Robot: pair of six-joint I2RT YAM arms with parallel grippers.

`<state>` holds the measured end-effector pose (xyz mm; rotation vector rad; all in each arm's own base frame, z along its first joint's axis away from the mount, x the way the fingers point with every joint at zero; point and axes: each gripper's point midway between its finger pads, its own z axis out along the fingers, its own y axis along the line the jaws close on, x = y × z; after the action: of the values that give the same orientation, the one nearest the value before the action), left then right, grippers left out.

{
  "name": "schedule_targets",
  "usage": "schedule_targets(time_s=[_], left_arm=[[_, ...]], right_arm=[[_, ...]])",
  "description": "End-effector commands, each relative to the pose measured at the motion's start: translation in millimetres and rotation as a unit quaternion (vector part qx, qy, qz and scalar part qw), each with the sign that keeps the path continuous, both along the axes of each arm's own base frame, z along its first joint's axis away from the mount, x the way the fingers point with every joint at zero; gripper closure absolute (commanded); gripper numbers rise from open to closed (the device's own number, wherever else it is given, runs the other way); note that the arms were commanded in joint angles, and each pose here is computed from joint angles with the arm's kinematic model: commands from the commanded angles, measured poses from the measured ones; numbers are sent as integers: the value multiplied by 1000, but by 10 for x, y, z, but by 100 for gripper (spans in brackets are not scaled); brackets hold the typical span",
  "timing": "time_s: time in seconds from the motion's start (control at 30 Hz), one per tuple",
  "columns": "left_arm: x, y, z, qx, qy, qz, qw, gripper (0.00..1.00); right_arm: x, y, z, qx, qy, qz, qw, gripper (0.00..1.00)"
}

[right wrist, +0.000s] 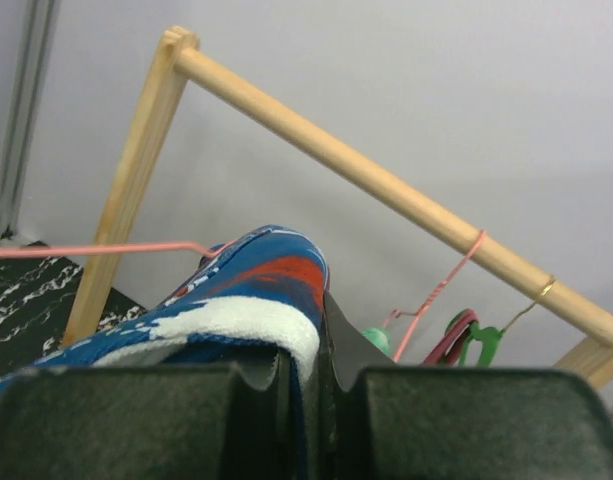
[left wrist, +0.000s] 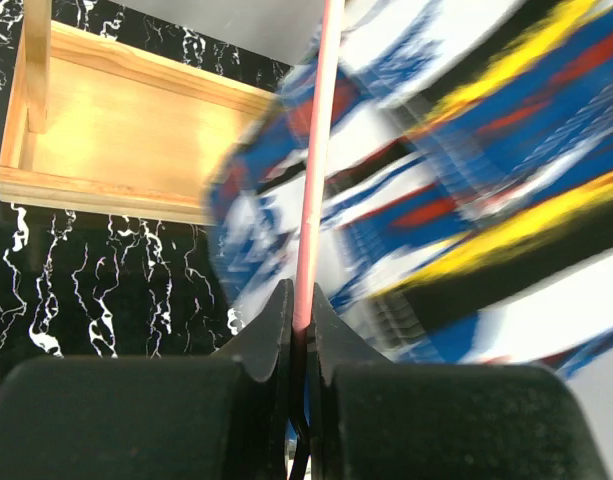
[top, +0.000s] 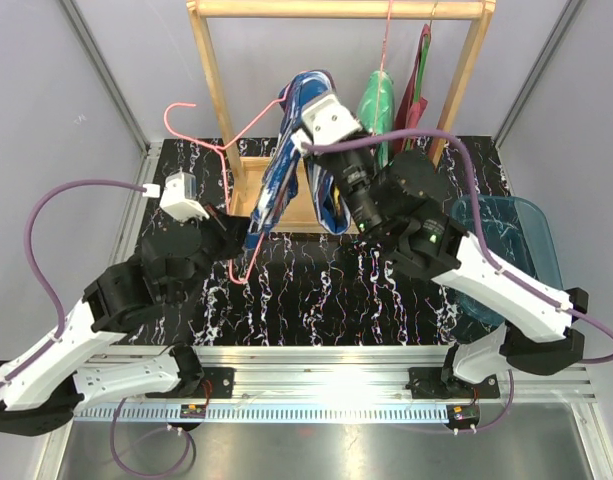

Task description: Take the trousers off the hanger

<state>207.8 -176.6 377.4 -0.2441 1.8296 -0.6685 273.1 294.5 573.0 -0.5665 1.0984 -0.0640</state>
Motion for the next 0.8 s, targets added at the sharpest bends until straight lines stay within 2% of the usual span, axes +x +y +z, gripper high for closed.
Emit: schedule_targets(time_s=[0.0, 0.23, 0.43, 0.57, 0.77], left_arm=[[42, 332, -498, 92, 32, 64, 993, 100], [90, 427, -641, 105, 39, 79, 991, 100], [82, 472, -625, 118, 30, 77, 990, 100], [56, 538, -660, 127, 28, 78, 988, 100], [30, 528, -700, 130, 27, 65, 989, 100]], right_arm=[[-303, -1051, 1156, 179, -69, -50, 980, 100], [-485, -1709, 1525, 214, -79, -106, 968, 100], [-612, -2309, 1552, 195, -93, -220, 951, 100], [-701, -2624, 1459, 170, -90, -282, 940, 100], [-755, -2974, 1025, 145, -77, -352, 921, 100]])
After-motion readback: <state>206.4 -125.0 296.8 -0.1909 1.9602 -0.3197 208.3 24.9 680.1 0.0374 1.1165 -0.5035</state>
